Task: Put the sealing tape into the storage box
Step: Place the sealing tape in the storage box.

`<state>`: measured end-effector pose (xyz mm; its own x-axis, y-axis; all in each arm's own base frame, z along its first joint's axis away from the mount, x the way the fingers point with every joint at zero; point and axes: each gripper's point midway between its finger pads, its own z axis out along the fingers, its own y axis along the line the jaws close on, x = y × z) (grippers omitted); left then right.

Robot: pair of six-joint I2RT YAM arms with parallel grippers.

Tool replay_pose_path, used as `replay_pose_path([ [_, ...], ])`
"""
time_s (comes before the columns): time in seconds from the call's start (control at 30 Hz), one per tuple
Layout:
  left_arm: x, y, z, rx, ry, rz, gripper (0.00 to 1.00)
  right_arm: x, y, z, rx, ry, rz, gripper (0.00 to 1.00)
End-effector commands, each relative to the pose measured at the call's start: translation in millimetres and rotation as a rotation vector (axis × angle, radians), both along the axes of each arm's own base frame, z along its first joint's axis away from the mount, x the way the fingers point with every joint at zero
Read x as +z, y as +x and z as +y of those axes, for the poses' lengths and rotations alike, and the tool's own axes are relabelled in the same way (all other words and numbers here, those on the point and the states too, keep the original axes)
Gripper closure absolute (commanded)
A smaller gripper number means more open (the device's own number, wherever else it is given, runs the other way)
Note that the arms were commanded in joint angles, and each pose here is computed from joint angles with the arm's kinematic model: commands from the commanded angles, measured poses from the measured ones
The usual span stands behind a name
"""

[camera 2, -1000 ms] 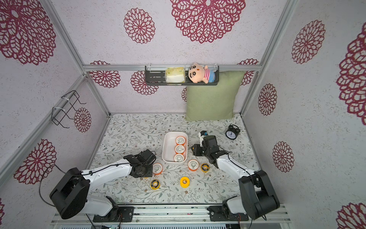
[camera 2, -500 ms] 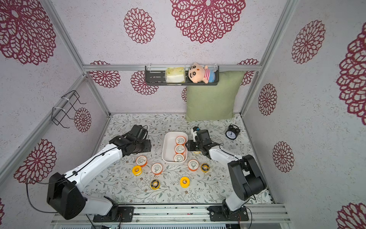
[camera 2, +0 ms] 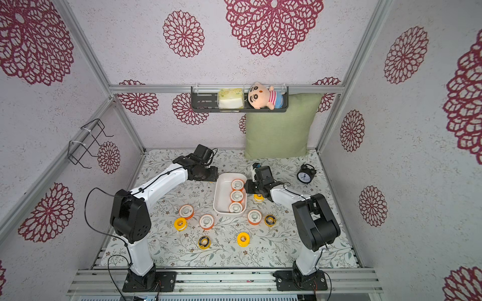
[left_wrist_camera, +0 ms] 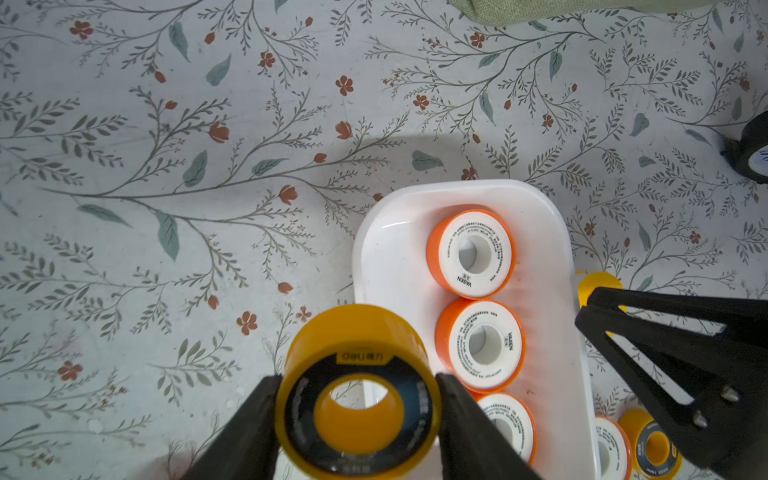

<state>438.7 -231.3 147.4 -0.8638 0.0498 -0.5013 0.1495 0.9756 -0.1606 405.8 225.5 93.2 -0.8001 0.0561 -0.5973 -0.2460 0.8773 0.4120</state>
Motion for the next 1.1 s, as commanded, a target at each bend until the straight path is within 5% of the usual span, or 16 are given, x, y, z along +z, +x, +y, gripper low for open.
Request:
replay_pose_path([
  [0.0, -10, 6, -17, -0.062, 0.002, 0.021, 0.44, 1, 8, -2, -0.023, -0.005, 0.002, 0.69],
  [1.07, -82, 19, -56, -0.174, 0.190, 0.130, 0.44, -12, 8, -4, -0.029, -0.020, 0.023, 0.77],
])
